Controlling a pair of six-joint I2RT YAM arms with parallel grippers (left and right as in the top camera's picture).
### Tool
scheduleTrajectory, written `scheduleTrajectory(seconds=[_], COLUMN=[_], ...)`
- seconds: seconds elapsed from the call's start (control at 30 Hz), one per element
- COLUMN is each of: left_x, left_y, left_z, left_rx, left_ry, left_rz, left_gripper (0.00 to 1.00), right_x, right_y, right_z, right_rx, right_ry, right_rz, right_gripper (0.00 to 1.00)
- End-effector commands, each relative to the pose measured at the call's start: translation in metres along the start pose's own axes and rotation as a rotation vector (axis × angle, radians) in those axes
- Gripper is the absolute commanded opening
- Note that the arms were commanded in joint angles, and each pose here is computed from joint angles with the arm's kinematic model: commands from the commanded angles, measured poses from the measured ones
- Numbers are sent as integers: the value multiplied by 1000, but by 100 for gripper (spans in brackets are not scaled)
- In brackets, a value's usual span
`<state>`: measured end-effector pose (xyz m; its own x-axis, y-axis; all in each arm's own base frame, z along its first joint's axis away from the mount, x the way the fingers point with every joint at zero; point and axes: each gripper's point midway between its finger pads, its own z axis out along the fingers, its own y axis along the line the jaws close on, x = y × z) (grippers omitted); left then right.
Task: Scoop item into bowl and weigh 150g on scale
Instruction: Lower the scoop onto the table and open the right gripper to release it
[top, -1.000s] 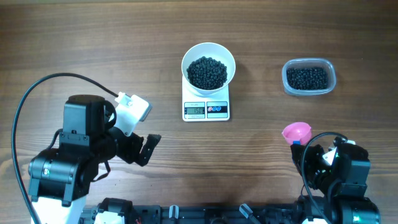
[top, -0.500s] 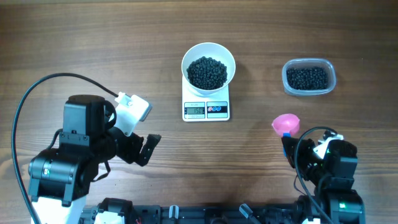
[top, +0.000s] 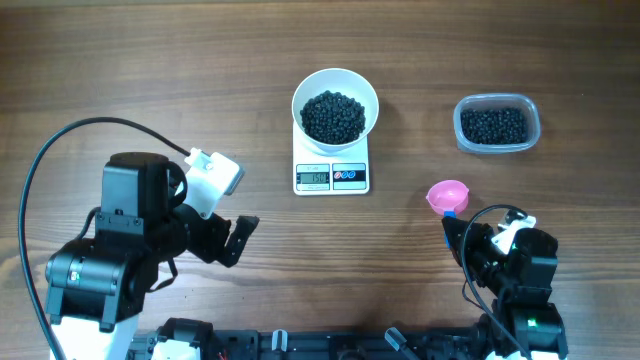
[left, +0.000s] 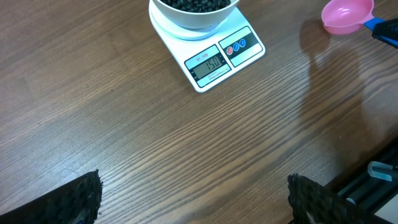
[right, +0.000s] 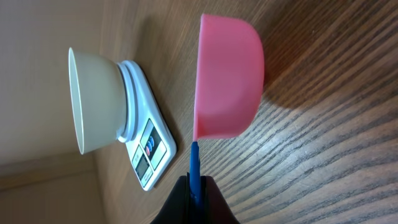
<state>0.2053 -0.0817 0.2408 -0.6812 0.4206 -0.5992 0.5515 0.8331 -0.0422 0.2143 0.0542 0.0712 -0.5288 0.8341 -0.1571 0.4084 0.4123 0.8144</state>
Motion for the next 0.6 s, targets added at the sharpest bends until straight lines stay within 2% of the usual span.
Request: scheduleTrajectory(seconds=[0.0,0.27,0.57], left_x=[-4,-4,-4], left_y=[2,2,2], left_z=[-4,-4,-4], left_rx=[-12,-13,-13], left_ry=[-17,-17,-17], left_rz=[20,20,20], left_gripper=[100,100,100], right_x=[1,-4,-6], right_y=[0,-3,-4], right_z=[0,0,0], right_rx=[-12,4,9], right_ry=[5,-27,-37], right_rz=[-22,131,190], right_gripper=[4,5,6])
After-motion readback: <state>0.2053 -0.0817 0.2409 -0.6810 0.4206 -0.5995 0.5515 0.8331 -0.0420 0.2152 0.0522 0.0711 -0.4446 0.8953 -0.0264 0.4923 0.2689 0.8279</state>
